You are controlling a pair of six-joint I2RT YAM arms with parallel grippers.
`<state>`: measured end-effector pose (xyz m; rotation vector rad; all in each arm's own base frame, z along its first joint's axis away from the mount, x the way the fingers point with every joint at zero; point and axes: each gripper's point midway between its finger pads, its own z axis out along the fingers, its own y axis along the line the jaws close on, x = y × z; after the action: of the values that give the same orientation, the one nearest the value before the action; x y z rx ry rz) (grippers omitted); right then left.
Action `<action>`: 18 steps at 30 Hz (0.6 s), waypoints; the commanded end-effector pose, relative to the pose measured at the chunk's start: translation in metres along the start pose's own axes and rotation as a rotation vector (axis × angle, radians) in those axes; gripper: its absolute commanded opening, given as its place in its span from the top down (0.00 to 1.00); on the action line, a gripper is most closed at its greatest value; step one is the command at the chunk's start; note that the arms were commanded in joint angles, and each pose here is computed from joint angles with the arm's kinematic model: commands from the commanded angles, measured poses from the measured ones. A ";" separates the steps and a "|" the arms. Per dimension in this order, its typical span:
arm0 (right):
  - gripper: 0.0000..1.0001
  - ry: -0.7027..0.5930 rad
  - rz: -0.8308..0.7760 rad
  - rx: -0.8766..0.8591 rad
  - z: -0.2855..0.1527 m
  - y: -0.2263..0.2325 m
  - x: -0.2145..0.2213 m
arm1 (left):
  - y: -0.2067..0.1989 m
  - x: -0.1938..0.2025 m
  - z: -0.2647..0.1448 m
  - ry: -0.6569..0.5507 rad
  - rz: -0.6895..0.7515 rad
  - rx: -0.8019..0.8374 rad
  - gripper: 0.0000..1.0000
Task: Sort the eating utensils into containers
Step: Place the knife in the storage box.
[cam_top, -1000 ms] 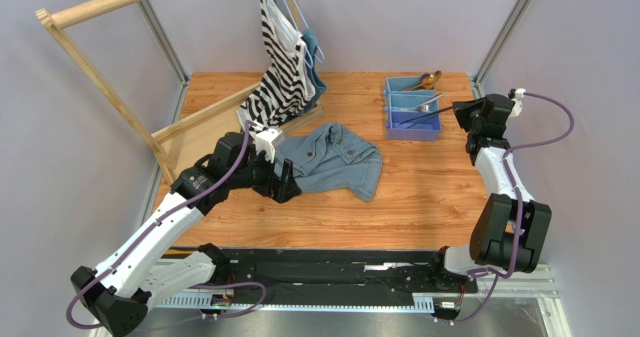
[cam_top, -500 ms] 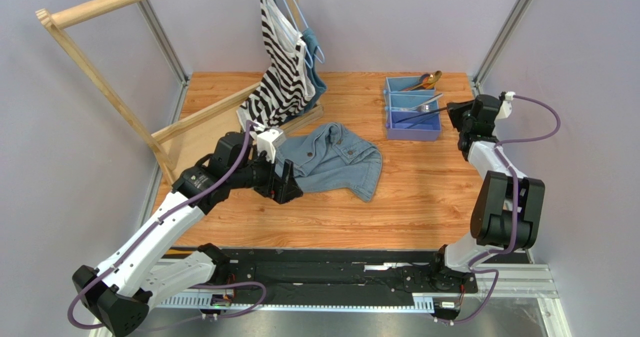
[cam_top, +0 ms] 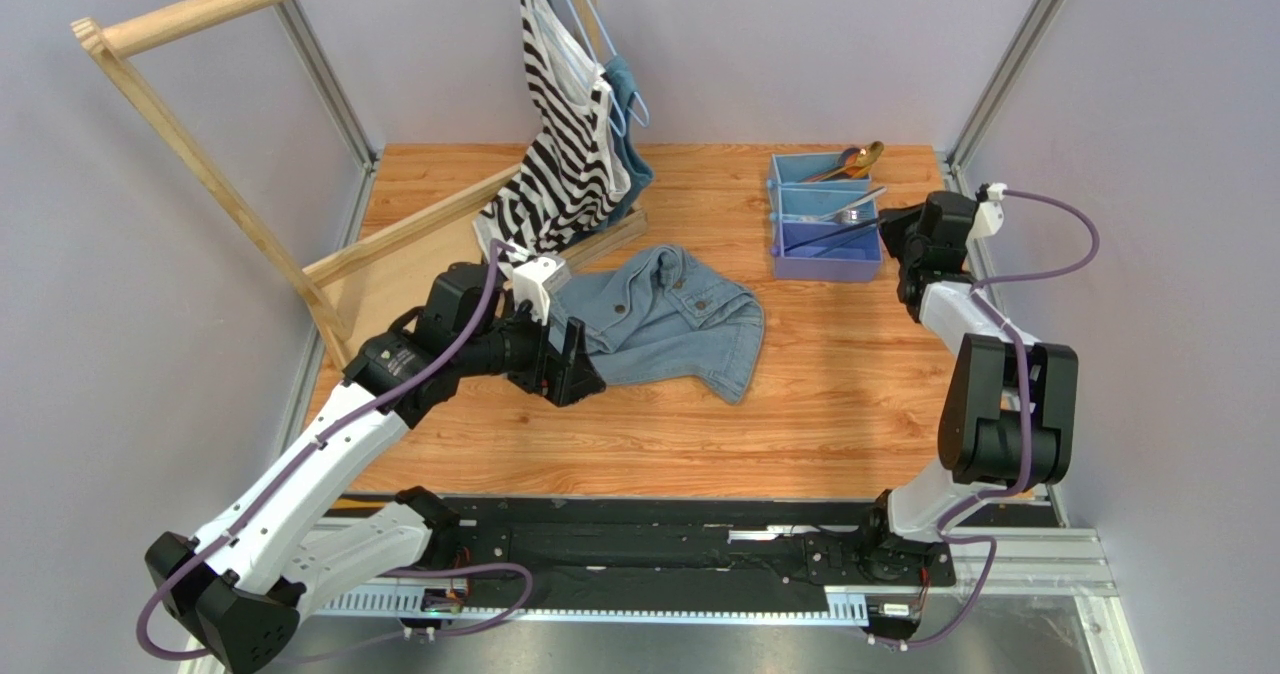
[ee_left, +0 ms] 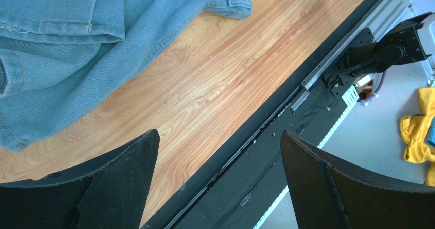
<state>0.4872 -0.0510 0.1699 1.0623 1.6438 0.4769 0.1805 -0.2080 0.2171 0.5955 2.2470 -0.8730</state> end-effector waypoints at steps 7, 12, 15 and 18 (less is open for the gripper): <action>0.68 -0.051 -0.033 -0.045 -0.006 0.007 -0.007 | -0.005 -0.009 -0.003 -0.044 0.018 0.029 0.04; 0.48 -0.071 -0.042 -0.056 -0.013 0.013 -0.014 | -0.005 -0.010 -0.004 -0.052 0.020 0.024 0.04; 0.42 -0.096 -0.055 -0.062 -0.021 0.022 -0.025 | -0.004 -0.009 -0.004 -0.049 0.020 0.023 0.04; 0.38 -0.131 -0.067 -0.077 -0.031 0.032 -0.038 | -0.004 -0.009 -0.003 -0.047 0.019 0.021 0.04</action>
<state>0.4748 -0.0517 0.1730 1.0286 1.6434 0.4445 0.1810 -0.2081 0.2197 0.5949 2.2335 -0.8762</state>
